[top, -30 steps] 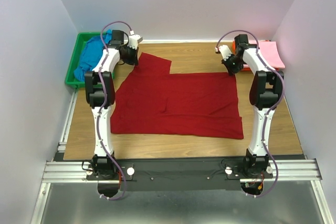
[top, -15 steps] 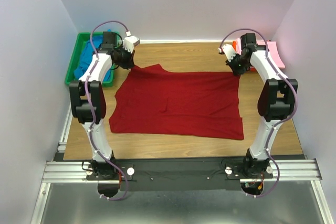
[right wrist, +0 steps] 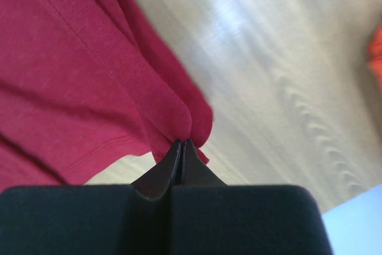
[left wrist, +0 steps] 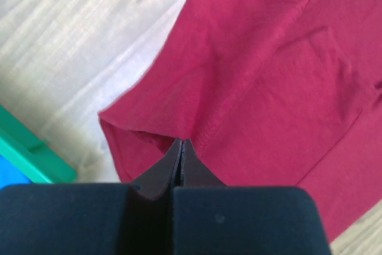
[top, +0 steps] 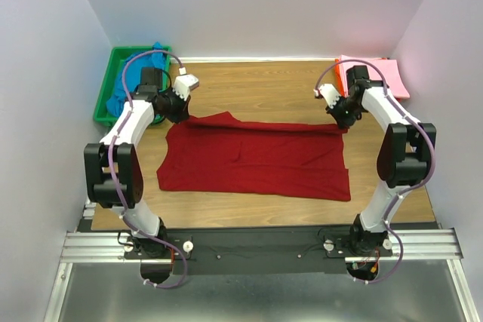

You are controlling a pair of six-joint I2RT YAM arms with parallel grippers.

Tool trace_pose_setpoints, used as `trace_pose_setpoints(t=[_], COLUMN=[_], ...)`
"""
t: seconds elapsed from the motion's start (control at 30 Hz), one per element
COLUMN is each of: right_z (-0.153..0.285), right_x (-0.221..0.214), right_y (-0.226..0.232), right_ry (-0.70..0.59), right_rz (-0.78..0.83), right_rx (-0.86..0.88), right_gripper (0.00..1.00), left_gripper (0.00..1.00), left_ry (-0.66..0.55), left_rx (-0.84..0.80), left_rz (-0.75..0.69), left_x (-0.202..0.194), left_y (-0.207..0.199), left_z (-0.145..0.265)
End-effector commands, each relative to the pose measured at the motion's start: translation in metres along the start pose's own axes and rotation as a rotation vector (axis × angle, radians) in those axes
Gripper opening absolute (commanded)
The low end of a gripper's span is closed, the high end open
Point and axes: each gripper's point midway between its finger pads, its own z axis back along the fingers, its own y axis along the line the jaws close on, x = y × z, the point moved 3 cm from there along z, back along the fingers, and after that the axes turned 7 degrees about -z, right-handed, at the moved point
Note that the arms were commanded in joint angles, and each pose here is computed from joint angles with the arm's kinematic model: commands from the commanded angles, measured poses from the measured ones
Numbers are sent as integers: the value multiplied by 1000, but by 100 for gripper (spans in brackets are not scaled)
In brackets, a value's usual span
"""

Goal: Fold and stack the t-shirts
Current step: Fold the tshirt

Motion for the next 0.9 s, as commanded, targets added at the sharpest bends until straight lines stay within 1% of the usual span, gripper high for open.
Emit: trace_pose_setpoints(t=[0.0, 0.13, 0.27, 0.33, 0.43, 0.67, 0.87], right_z=[3, -8, -25, -35, -42, -39, -28], right_x=[-15, -28, -40, -50, -53, -46, -31], right_y=[10, 20, 28, 32, 33, 25, 9], right_ry=[25, 48, 80, 116, 127, 114, 84], right_rz=[15, 4, -9, -17, -22, -29, -23], right_rx=[11, 38, 63, 76, 78, 54, -1], right_gripper=[1, 1, 1, 1, 1, 1, 1], left_gripper=[0, 0, 0, 0, 0, 0, 0], left_ry=[24, 66, 146, 167, 188, 212, 178], left_rx=[-1, -2, 5, 2, -10, -21, -1], left_rz=[-14, 11, 35, 50, 59, 55, 31], left_x=[-21, -47, -77, -86, -95, -95, -72], left_y=[-14, -21, -23, -24, -24, -21, -9], left_z=[6, -5, -19, -24, -31, -32, -25])
